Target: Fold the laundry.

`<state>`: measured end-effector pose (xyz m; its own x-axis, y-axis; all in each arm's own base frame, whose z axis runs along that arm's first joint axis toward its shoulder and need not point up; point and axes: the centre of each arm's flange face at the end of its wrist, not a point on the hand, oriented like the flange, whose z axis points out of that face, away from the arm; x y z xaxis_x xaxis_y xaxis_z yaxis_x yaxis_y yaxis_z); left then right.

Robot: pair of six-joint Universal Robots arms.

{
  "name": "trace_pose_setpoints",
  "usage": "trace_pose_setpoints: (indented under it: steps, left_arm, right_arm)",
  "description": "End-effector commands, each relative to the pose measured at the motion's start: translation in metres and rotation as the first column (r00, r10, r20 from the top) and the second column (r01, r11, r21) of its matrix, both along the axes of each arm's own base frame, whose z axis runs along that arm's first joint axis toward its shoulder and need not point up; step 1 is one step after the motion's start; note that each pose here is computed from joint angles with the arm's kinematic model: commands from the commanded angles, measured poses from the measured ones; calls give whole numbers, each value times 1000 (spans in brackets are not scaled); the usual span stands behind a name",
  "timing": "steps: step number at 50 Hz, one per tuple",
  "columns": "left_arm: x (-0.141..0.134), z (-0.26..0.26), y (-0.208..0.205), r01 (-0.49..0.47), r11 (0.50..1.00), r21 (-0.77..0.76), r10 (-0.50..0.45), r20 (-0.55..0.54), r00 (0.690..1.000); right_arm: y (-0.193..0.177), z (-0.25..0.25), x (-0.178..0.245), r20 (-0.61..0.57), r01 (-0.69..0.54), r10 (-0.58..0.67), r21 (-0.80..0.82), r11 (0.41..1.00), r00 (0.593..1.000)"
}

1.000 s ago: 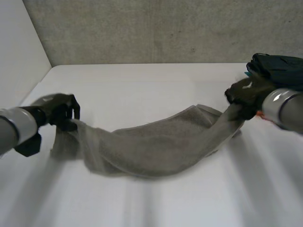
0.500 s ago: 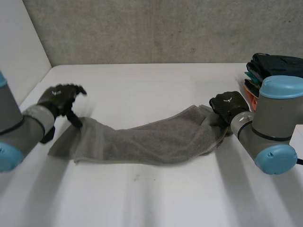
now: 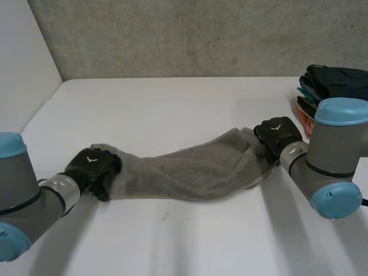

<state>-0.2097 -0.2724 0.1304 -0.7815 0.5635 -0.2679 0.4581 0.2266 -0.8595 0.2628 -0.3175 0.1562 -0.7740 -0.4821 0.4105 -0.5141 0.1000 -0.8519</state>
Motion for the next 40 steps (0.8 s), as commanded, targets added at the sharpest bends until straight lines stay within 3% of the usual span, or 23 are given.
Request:
trace_pose_setpoints:
  steps: [1, 7, 13, 20, 25, 32, 37, 40]
  left_arm:
    - [-2, 0, -13, -23, 998, -51, 25, 32, 999]
    - [5, 38, -16, -88, 984, -154, 94, 30, 995]
    - [18, 120, 2, -115, 956, -270, 105, -52, 993]
    - [32, 174, 30, -54, 990, -131, 44, -76, 996]
    - [41, 175, 29, -74, 997, -3, 74, -56, 996]
    - [41, 118, -5, -49, 994, 102, 41, 79, 996]
    - [35, 94, -48, -61, 998, 4, 59, 146, 988]
    - [27, 101, -80, -92, 986, -140, 109, 117, 987]
  right_arm:
    - [-2, 3, -2, -13, 4, -5, -12, 1000, 1000]
    - [3, 29, -9, -89, 3, -8, -58, 998, 996]
    - [26, 94, -30, -279, -34, -2, -124, 992, 960]
    - [51, 145, -46, -400, -74, -5, -184, 980, 917]
    - [59, 137, -49, -480, -111, 50, -100, 989, 876]
    - [44, 91, -45, -520, -117, 125, 48, 992, 845]
    - [18, 60, -34, -515, -113, 135, 74, 991, 846]
    - [-3, 57, -18, -477, -104, 93, 3, 995, 874]
